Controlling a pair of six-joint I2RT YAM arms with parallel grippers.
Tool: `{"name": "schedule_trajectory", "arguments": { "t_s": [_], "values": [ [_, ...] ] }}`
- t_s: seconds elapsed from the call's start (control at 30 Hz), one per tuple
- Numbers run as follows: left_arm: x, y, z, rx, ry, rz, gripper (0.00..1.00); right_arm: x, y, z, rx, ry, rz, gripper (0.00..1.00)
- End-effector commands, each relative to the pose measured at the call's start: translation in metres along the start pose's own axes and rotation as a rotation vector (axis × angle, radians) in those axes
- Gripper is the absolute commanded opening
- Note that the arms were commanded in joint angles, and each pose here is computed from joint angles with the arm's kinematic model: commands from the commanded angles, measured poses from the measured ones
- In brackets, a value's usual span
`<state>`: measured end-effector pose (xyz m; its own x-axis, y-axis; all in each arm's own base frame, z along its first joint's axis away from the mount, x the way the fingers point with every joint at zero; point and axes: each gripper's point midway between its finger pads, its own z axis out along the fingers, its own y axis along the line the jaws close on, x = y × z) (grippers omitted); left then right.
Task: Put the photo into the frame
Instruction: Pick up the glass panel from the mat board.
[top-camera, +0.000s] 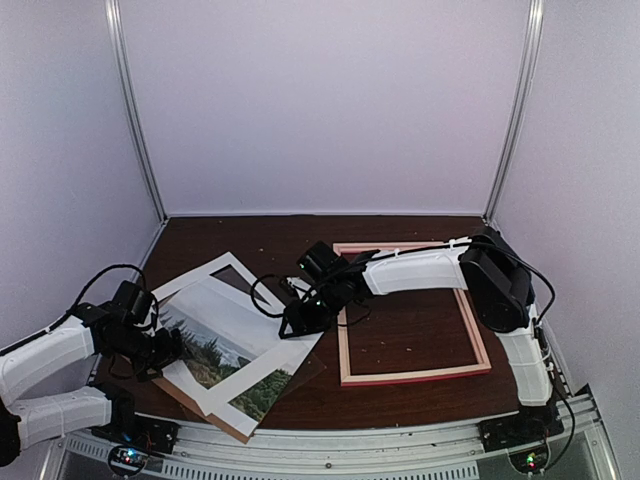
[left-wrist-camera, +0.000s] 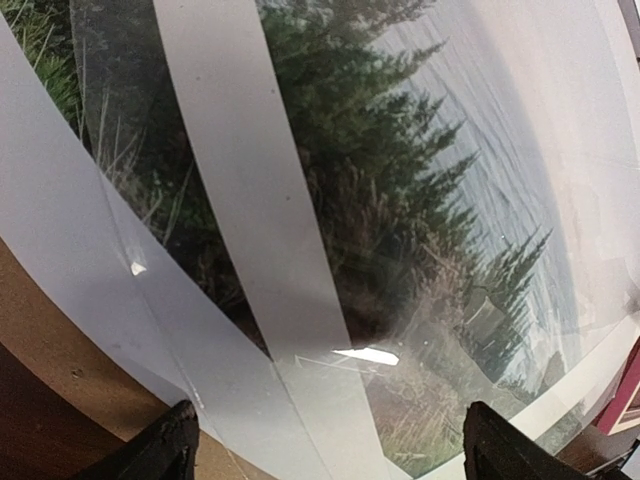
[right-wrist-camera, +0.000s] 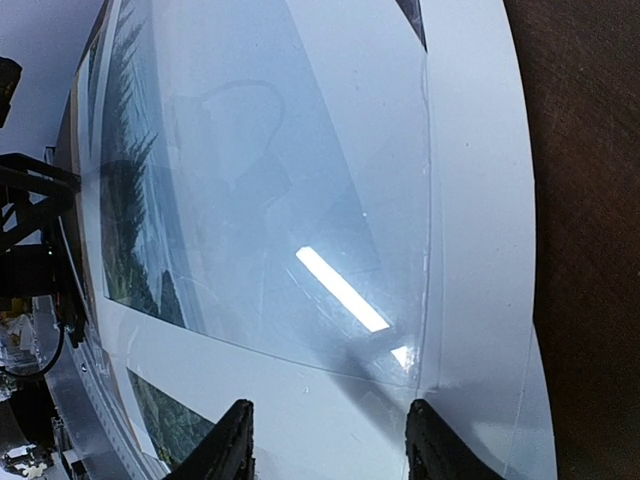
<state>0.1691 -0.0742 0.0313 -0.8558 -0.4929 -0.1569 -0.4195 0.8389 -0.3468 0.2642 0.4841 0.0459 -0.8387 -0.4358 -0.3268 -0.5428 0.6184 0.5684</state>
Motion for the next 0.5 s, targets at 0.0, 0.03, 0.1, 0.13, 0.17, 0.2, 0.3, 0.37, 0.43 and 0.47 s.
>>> {"name": "schedule_trajectory", "arguments": {
  "t_s": [0.0,0.03,0.1,0.13,0.17,0.2,0.3,0.37,0.43,0.47],
  "values": [
    [0.004,-0.005,0.01,0.047,0.021,-0.009,0.92,0.007,-0.015,0.003,0.051,0.012,0.025,0.52],
    [0.004,-0.006,0.01,0.051,0.023,-0.008,0.91,0.007,-0.016,0.002,0.06,0.014,0.026,0.53],
    [0.003,-0.01,0.009,0.07,0.025,-0.006,0.9,0.005,-0.021,0.0,0.08,0.007,0.028,0.54],
    [0.004,-0.01,0.01,0.072,0.026,-0.004,0.9,0.006,-0.021,-0.001,0.087,0.007,0.028,0.54],
    [0.003,-0.01,0.01,0.072,0.024,0.0,0.89,0.005,-0.021,-0.003,0.09,0.004,0.027,0.55],
    [0.003,-0.011,0.01,0.075,0.022,0.001,0.89,0.006,-0.022,-0.003,0.095,0.002,0.027,0.55],
    [0.002,-0.011,0.01,0.081,0.015,0.006,0.89,0.007,-0.027,-0.006,0.119,-0.006,0.028,0.57],
    [0.002,-0.013,0.009,0.091,0.012,0.002,0.88,0.007,-0.028,-0.008,0.129,-0.011,0.028,0.59],
    [0.002,-0.013,0.009,0.096,0.011,0.003,0.87,0.008,-0.029,-0.009,0.137,-0.016,0.03,0.61],
    [0.002,-0.013,0.009,0.096,0.007,0.003,0.87,0.008,-0.031,-0.01,0.146,-0.016,0.031,0.62]
  ]
}}
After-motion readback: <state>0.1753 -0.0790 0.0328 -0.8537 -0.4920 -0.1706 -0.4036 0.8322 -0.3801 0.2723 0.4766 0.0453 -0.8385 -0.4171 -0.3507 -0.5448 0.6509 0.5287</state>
